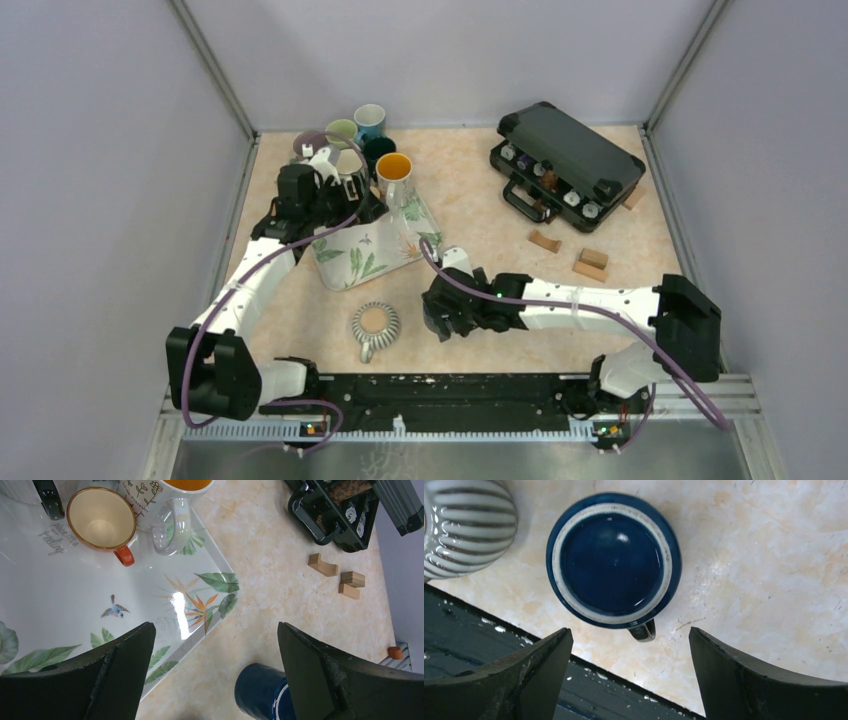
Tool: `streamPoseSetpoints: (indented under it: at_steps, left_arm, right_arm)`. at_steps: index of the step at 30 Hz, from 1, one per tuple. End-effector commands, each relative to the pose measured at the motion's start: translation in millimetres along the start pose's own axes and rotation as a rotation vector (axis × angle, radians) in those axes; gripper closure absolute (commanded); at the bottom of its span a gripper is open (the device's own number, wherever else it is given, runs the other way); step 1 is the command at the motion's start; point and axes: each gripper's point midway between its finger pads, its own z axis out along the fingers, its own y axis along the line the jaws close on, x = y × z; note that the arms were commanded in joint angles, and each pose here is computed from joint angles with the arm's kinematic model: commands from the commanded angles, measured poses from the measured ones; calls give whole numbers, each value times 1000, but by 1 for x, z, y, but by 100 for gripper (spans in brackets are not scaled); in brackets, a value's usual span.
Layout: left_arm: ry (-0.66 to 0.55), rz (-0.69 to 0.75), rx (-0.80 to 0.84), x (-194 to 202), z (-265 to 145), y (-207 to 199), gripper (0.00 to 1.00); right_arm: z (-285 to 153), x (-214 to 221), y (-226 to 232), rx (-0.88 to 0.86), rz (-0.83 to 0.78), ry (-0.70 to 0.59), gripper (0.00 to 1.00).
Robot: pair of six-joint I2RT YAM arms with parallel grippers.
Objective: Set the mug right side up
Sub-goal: Turn over the cup at the corner of the board.
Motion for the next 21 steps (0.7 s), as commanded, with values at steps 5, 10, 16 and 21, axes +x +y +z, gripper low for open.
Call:
streamPoseSetpoints:
  at_steps: [5, 10, 16, 21]
  left_arm:
    - [-26, 4, 44, -7, 3, -6, 2]
    - [-24, 3, 47, -6, 3, -6, 1]
    - [-21, 2, 49, -6, 4, -6, 2]
    - [-20, 1, 47, -5, 4, -6, 2]
  right_arm:
    - [-6, -5, 16, -132, -53, -49, 37]
    - [0, -3, 18, -138, -98, -36, 52]
    - [6, -4, 19, -131, -126, -32, 59]
    - [8, -4, 26, -153, -130, -24, 60]
